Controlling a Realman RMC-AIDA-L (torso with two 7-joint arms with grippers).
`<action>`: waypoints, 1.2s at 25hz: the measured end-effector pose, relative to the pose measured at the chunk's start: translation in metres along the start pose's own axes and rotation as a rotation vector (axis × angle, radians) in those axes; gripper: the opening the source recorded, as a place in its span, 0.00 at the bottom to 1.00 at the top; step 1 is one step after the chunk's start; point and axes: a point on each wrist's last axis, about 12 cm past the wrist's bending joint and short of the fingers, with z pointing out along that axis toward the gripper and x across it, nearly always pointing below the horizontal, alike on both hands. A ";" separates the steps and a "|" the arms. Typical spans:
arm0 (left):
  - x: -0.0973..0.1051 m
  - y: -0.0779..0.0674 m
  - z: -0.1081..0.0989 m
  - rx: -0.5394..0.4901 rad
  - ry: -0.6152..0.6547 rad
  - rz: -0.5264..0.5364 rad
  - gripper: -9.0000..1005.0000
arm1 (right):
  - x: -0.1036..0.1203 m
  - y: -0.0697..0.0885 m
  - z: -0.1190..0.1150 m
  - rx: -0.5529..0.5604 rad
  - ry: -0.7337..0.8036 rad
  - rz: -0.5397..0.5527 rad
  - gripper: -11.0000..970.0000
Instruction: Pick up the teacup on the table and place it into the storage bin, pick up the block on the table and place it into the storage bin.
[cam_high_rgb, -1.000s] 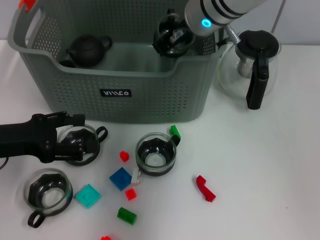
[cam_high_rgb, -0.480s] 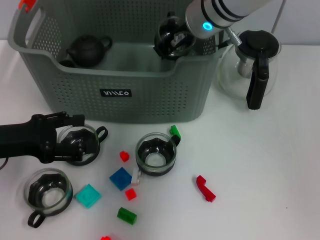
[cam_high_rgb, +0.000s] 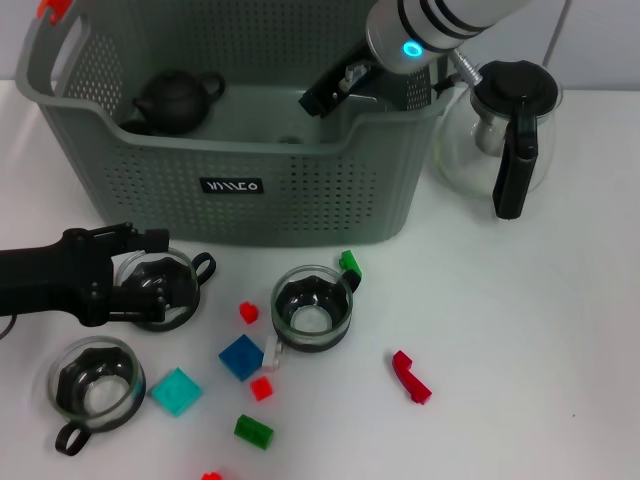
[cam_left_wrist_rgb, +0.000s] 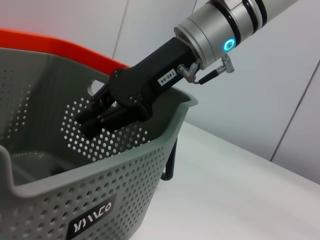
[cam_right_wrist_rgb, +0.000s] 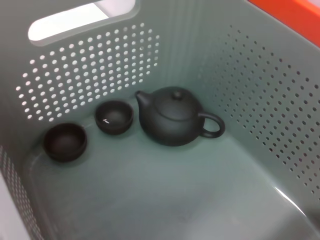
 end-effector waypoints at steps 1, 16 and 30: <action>0.000 0.000 0.000 0.000 0.000 0.000 0.92 | 0.000 0.000 0.000 0.000 0.000 -0.002 0.26; -0.001 0.001 0.000 -0.004 -0.005 0.001 0.92 | -0.034 0.001 -0.047 -0.080 -0.063 -0.051 0.30; -0.005 0.003 -0.004 -0.020 -0.020 -0.001 0.92 | -0.042 0.044 -0.145 -0.273 0.138 -0.346 0.79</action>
